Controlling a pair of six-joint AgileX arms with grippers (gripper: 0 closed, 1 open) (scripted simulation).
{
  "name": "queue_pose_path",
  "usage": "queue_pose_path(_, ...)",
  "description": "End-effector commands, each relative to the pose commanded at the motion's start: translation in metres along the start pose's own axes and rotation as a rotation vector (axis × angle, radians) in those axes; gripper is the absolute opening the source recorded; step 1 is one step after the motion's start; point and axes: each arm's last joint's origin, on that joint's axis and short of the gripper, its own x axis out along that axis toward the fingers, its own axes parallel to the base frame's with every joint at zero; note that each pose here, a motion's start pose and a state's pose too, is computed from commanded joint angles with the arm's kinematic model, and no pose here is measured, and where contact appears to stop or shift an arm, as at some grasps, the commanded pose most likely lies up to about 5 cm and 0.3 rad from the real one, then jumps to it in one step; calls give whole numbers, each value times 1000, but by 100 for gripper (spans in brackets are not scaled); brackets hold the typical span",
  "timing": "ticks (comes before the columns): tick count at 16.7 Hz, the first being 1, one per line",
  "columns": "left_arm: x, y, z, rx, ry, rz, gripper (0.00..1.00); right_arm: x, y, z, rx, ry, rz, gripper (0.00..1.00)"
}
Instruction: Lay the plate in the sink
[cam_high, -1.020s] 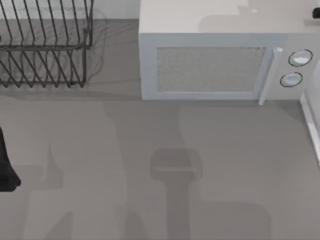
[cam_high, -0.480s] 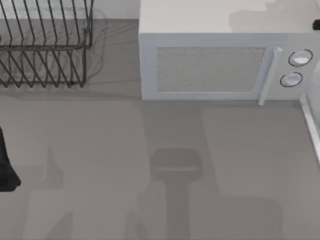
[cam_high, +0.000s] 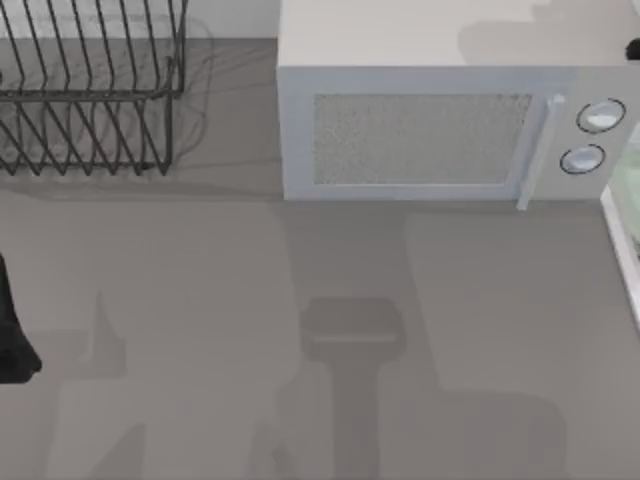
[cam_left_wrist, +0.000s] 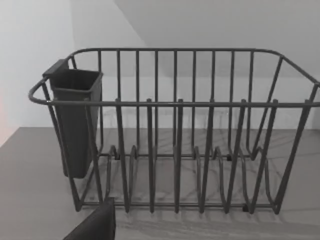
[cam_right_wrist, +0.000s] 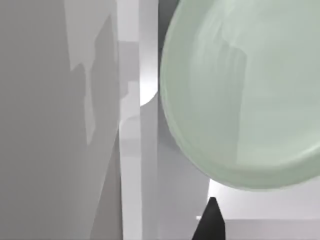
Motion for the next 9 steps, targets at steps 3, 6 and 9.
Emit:
queue_pose_path(3, 0, 0, 0, 0, 0, 0, 100, 0, 0, 0, 0, 0, 0, 98)
queue_pose_path(6, 0, 0, 0, 0, 0, 0, 100, 0, 0, 0, 0, 0, 0, 100)
queue_pose_path(9, 0, 0, 0, 0, 0, 0, 100, 0, 0, 0, 0, 0, 0, 100)
